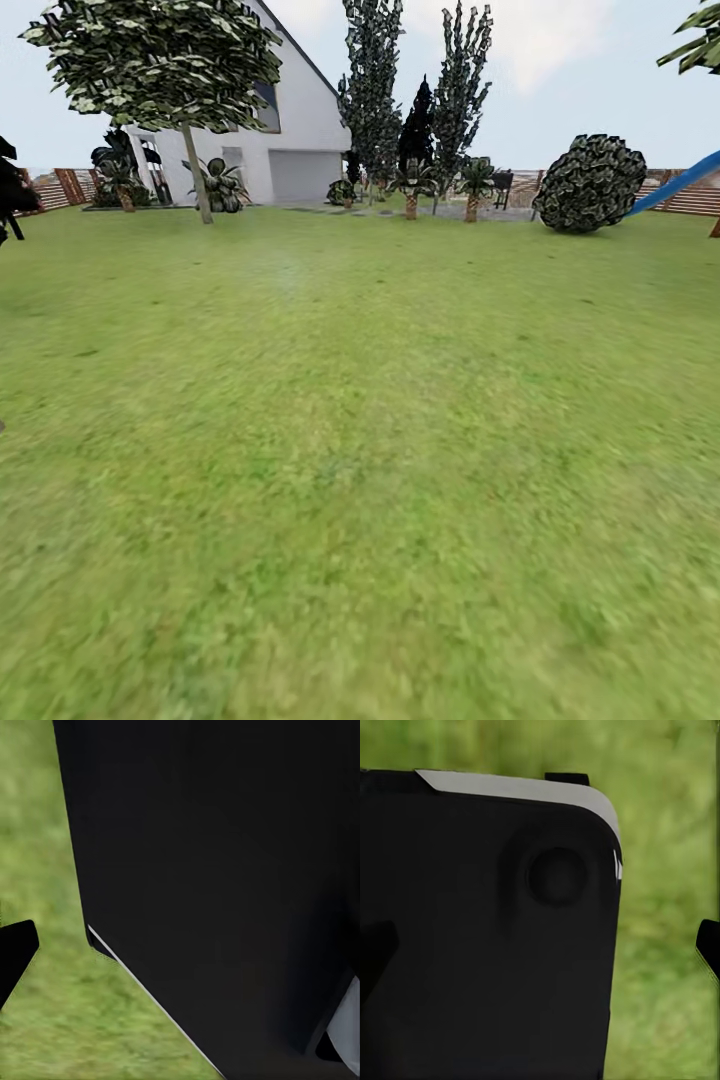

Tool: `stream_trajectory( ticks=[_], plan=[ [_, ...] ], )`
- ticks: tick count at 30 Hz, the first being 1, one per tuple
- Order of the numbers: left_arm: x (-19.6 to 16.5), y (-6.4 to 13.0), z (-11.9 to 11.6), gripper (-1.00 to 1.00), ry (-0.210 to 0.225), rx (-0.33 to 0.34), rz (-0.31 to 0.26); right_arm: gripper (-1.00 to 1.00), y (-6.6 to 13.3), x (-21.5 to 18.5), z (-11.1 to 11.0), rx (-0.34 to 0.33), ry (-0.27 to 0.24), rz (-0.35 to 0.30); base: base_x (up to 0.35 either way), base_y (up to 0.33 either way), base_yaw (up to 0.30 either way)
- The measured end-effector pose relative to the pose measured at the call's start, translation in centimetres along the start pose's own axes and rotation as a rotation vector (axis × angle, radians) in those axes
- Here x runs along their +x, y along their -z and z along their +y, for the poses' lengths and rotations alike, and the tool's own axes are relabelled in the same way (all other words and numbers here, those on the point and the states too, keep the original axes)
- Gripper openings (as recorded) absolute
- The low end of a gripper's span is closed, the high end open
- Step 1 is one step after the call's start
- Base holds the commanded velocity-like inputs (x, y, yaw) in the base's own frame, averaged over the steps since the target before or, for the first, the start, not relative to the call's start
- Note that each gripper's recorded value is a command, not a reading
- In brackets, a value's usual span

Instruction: Take the three Easter eggs out of the wicker basket on the lawn in the garden, then place them on the lawn next to a single tree (choose any tree) so that all three eggs are next to the same tree and none are left in the basket.

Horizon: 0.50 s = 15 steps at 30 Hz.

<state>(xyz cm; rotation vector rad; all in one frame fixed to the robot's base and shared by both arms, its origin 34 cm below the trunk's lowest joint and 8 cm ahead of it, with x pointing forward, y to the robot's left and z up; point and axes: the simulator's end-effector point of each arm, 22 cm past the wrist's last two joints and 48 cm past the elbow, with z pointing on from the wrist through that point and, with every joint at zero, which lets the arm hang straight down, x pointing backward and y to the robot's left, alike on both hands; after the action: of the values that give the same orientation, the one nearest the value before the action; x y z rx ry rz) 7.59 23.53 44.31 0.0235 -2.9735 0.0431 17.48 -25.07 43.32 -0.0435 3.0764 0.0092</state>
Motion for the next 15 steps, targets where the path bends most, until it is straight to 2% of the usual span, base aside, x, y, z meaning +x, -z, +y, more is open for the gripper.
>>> stream_trajectory(
  ticks=[15],
  plan=[
    [0.0, 0.0, -0.01, 1.0, 0.0, 0.0, 0.0, 1.0, 0.0, -0.01, 0.22, -0.003, 0.002, -0.001, 0.325, 0.0, 0.0]
  ],
)
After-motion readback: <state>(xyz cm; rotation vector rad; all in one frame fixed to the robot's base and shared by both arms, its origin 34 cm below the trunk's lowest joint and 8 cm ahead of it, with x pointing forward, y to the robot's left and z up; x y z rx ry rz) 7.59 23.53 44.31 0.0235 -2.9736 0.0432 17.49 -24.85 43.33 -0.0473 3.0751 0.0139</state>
